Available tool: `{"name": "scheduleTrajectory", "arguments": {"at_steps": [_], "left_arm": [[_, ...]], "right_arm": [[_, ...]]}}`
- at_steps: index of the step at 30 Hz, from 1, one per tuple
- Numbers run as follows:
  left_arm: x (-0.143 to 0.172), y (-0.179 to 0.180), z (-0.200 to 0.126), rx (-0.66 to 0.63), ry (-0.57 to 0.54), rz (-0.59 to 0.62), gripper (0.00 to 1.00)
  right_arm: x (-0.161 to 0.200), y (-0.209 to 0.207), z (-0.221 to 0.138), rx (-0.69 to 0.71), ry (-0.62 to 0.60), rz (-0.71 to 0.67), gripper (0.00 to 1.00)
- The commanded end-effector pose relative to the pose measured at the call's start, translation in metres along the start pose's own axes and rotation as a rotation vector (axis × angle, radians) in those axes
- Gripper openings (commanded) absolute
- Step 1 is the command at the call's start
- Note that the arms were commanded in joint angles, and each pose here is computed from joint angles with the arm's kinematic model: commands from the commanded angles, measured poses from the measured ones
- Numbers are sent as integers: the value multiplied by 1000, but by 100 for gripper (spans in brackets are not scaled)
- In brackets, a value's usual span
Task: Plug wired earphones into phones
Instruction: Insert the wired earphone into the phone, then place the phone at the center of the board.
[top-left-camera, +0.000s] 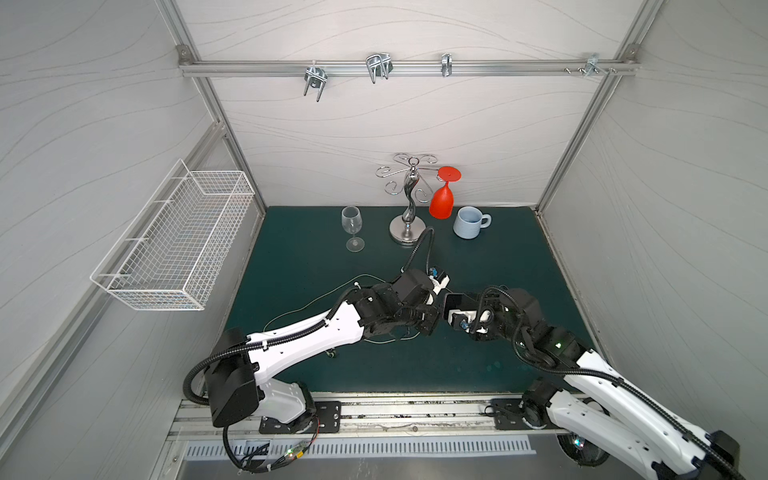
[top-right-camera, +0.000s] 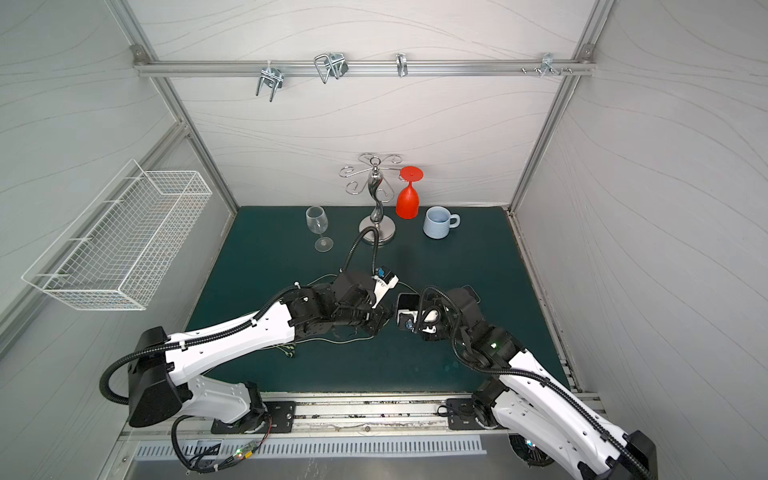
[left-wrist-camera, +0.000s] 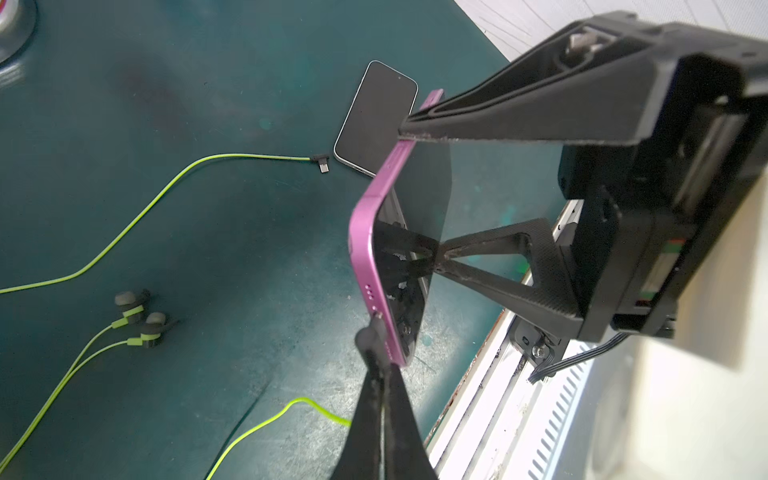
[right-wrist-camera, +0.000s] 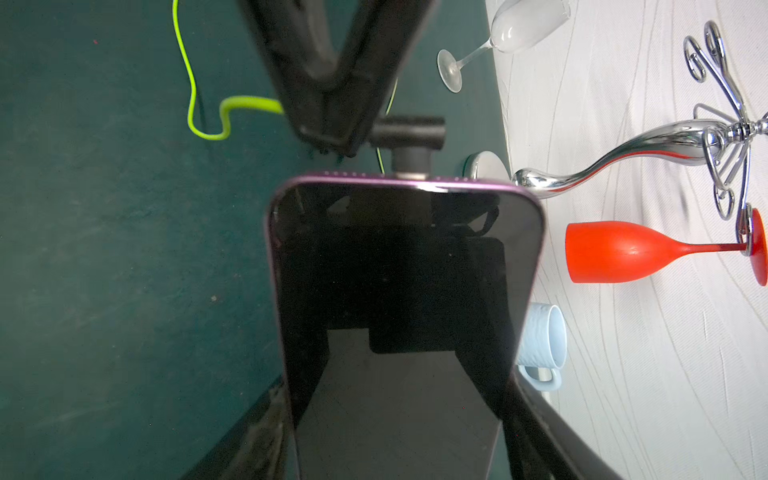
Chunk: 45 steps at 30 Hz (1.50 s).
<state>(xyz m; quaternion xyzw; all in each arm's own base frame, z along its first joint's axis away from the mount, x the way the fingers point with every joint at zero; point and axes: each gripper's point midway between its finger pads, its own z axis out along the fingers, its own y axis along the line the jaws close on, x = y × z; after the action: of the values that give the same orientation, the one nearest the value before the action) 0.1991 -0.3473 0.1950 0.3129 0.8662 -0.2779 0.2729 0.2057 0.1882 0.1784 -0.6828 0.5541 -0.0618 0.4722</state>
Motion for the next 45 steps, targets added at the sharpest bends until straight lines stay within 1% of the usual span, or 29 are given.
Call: {"name": "scheduleTrajectory", "arguments": {"at_steps": [1,5,8,9,10,11,14,16,17,21,24,25,29,30,31,33,35,38,41,43,45], "left_arm": [[-20,-13,-3,39,-42,16,0],[-23,-14,-2,48,-59,17,0],[-28,-15,-2,50,-81,30,0],[-29,-14,-3,45,-85,28,5],[-29,-15,-4,52,-90,34,18],[-30,-16,-6,64,-99,43,34],[-31,-12,-13,44,-139,53,60],[-32,-7,-21,27,-174,67,91],[-31,-4,-25,17,-192,78,99],[-24,12,-42,-37,-241,98,99],[-16,34,-54,-118,-263,107,99],[-13,41,-58,-143,-267,114,99],[-5,65,-71,-220,-269,119,99],[-3,68,-73,-228,-264,124,99],[-1,70,-75,-237,-259,131,99],[3,73,-76,-246,-245,156,99],[8,77,-77,-264,-232,176,99],[15,80,-75,-270,-218,208,99],[24,74,-70,-222,-189,256,97],[30,75,-66,-216,-172,255,94],[34,76,-63,-216,-159,248,92]], "right_arm": [[-30,-14,-9,47,-124,-39,47],[-33,-7,-10,14,-132,-70,47],[-29,1,-11,-23,-116,-55,47],[-28,3,-11,-33,-110,-44,47],[-25,5,-12,-45,-101,-23,47],[-22,11,-12,-67,-90,-16,46],[-7,27,-10,-118,-34,-12,46],[4,32,-9,-125,-1,7,46],[11,36,-8,-134,13,28,46],[38,48,-8,-176,58,112,47],[64,66,-7,-256,123,155,48],[74,71,-6,-276,149,188,48],[99,105,-10,-479,207,305,49],[103,111,-9,-512,219,308,49],[108,114,-7,-521,231,289,49],[112,112,0,-526,241,307,50],[117,119,0,-591,269,302,50],[126,127,2,-635,309,286,51],[129,139,-1,-702,332,285,55],[131,145,-1,-733,349,291,57],[136,150,-1,-758,372,278,62]]}}
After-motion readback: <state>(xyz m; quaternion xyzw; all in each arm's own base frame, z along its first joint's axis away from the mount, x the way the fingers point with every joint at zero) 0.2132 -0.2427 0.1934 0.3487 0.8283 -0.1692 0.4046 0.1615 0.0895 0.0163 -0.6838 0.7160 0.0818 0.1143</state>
